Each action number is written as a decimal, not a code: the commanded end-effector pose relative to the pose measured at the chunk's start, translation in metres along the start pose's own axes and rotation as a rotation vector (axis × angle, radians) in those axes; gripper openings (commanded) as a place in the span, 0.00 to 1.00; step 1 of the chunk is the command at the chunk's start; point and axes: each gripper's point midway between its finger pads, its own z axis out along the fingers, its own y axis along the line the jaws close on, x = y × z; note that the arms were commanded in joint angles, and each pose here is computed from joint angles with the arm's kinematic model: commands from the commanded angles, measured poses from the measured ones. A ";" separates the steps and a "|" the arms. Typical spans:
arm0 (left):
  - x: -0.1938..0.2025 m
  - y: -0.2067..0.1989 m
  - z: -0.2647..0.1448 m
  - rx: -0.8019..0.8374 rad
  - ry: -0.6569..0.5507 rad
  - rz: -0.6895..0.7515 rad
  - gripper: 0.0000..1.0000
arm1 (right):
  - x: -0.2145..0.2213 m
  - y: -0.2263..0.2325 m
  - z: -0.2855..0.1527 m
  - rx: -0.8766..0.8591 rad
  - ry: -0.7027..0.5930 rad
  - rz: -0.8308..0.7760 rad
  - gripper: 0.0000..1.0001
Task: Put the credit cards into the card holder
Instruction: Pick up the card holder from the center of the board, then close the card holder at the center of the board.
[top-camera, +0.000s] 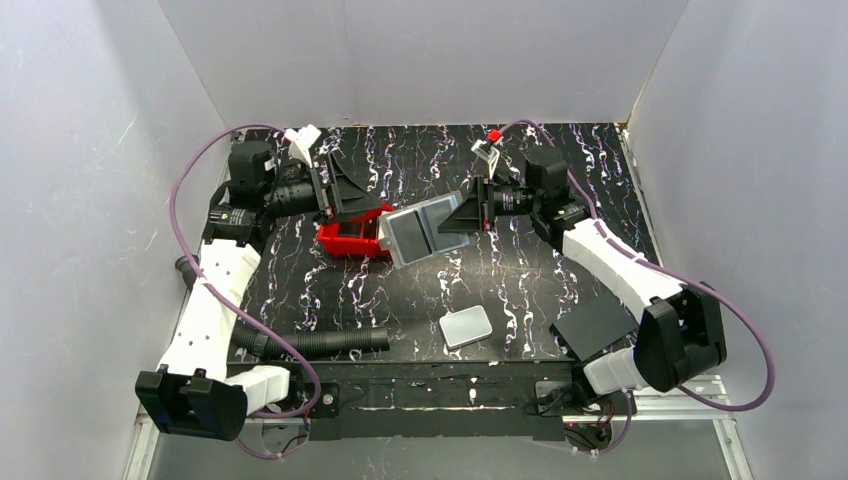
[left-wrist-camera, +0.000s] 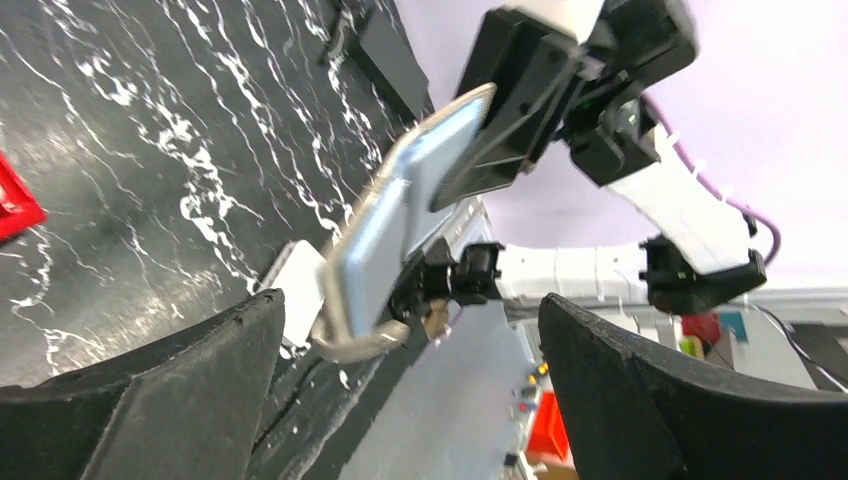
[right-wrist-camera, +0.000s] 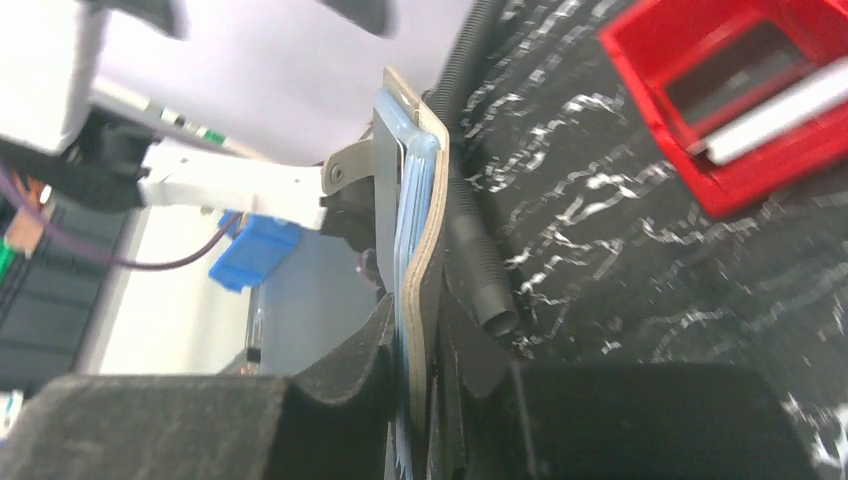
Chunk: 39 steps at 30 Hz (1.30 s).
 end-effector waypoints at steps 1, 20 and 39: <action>0.029 -0.016 0.001 0.148 0.131 0.017 0.96 | -0.006 0.057 -0.005 -0.151 0.073 -0.128 0.01; 0.087 -0.022 0.036 0.198 0.391 -0.009 0.46 | 0.019 0.057 -0.001 -0.114 0.241 -0.146 0.01; 0.052 0.052 0.095 -0.090 0.198 -0.184 0.00 | 0.037 0.058 0.039 0.084 0.153 -0.118 0.77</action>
